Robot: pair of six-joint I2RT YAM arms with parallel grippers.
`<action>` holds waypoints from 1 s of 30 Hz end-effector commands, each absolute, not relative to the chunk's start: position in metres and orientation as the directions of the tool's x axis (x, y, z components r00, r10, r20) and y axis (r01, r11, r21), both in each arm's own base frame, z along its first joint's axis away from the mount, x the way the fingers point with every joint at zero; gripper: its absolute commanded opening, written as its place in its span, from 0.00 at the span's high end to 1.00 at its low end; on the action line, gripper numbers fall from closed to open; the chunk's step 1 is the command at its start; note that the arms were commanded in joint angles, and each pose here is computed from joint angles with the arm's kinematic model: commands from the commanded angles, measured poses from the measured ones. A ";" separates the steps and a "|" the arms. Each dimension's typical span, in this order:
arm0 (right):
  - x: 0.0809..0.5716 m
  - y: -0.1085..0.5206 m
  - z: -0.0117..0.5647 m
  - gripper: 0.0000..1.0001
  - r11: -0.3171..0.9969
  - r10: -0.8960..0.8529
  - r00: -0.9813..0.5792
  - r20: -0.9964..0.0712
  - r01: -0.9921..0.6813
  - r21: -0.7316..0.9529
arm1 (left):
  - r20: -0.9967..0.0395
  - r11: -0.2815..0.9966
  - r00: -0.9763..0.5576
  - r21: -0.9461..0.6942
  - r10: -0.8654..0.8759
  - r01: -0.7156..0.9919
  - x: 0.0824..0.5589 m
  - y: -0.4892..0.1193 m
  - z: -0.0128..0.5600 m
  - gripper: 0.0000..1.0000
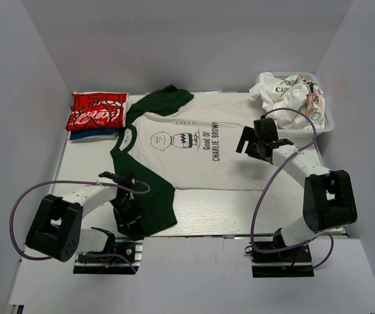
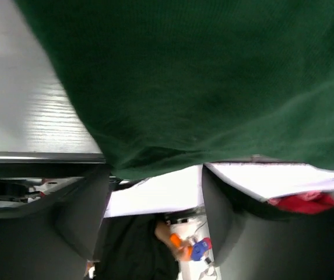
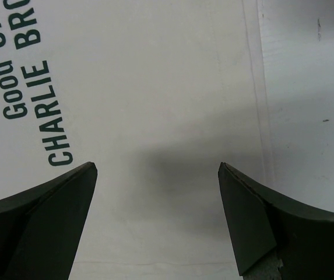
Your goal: Fold and stack the t-shirts
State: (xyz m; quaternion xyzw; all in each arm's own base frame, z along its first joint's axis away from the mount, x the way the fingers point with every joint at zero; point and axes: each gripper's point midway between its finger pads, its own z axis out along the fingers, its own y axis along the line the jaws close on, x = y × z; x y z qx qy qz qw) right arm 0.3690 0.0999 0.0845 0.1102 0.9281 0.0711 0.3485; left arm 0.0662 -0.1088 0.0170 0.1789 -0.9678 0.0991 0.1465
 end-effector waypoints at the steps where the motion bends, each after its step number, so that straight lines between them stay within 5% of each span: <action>1: 0.367 0.098 0.087 0.10 0.953 0.297 -0.716 -0.631 0.179 0.245 | 0.227 0.905 -0.897 -0.109 -0.380 -0.411 0.083 -0.108 0.009 0.38; 8: 0.334 0.084 0.082 0.10 0.946 0.324 -0.727 -0.605 0.232 0.227 | 0.143 0.891 -0.896 -0.121 -0.420 -0.437 0.103 -0.111 0.009 1.00; 19: 0.240 0.057 0.042 0.10 0.935 0.353 -0.796 -0.491 0.321 0.150 | -0.033 0.881 -0.961 -0.410 -0.273 -0.236 0.147 -0.148 0.052 1.00; 25: 0.234 0.055 0.022 0.10 0.927 0.371 -0.807 -0.459 0.350 0.133 | -0.143 0.828 -0.957 -0.543 -0.253 -0.138 0.156 -0.163 0.072 1.00; 28: 0.234 0.056 0.010 0.16 0.926 0.374 -0.824 -0.426 0.356 0.124 | -0.227 0.790 -0.943 -0.611 -0.244 -0.057 0.167 -0.172 0.091 1.00; 30: 0.240 0.059 0.010 0.37 0.926 0.376 -0.818 -0.435 0.352 0.140 | -0.266 0.777 -0.931 -0.628 -0.248 -0.028 0.172 -0.174 0.099 1.00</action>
